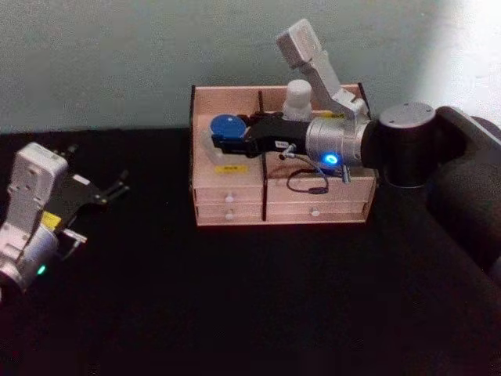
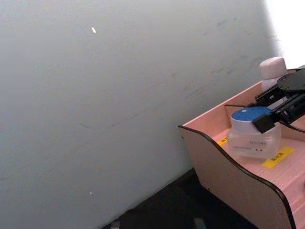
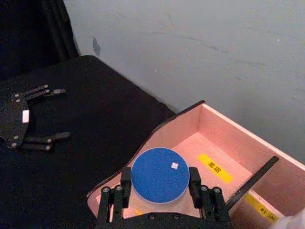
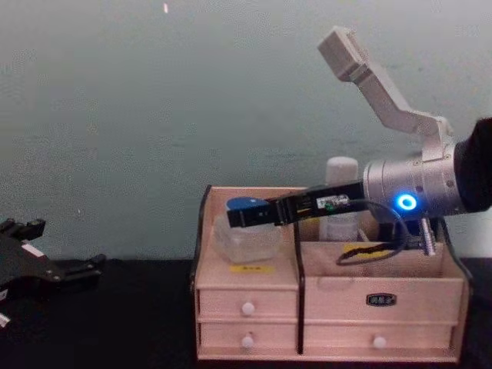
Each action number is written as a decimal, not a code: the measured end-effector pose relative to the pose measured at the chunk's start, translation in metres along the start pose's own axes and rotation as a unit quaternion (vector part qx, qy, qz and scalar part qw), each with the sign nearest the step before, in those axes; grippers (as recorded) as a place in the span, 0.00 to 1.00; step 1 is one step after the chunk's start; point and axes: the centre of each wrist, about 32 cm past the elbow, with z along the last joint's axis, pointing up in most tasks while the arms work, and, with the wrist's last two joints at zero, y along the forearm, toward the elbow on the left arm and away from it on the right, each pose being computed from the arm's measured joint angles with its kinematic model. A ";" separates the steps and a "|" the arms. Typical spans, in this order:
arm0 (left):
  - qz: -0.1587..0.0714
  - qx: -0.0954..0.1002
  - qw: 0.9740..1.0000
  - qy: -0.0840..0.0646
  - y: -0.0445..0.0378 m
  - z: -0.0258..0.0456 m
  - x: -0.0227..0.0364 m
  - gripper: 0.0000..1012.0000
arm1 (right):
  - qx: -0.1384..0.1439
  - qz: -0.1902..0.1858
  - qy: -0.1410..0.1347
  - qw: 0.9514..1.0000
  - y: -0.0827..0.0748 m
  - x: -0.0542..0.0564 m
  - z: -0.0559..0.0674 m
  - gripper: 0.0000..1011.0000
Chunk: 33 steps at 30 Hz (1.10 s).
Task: Pick up the facial cleanser and watermelon frost from the table and place them into the tiered storage box.
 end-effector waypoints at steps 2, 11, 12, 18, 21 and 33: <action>0.000 0.000 1.000 0.000 0.0000 0.0000 0.0000 0.99 | -0.001 0.000 0.002 1.000 0.001 0.001 0.000 0.72; 0.000 0.000 1.000 0.000 0.0000 0.0000 0.0000 0.99 | -0.003 -0.003 0.006 1.000 0.004 0.002 -0.001 0.72; 0.000 0.000 1.000 0.000 0.0000 0.0000 0.0000 0.99 | -0.004 -0.004 0.007 1.000 0.004 0.002 -0.001 0.72; 0.000 0.000 1.000 0.000 0.0000 0.0000 0.0000 0.99 | -0.005 -0.006 0.008 1.000 0.004 0.002 -0.002 0.72; 0.000 0.000 1.000 0.000 0.0000 0.0000 0.0000 0.99 | -0.005 -0.006 0.008 1.000 0.004 0.002 -0.002 0.72; 0.000 0.000 1.000 0.000 0.0000 0.0000 0.0000 0.99 | -0.005 -0.006 0.009 1.000 0.004 0.002 -0.003 0.72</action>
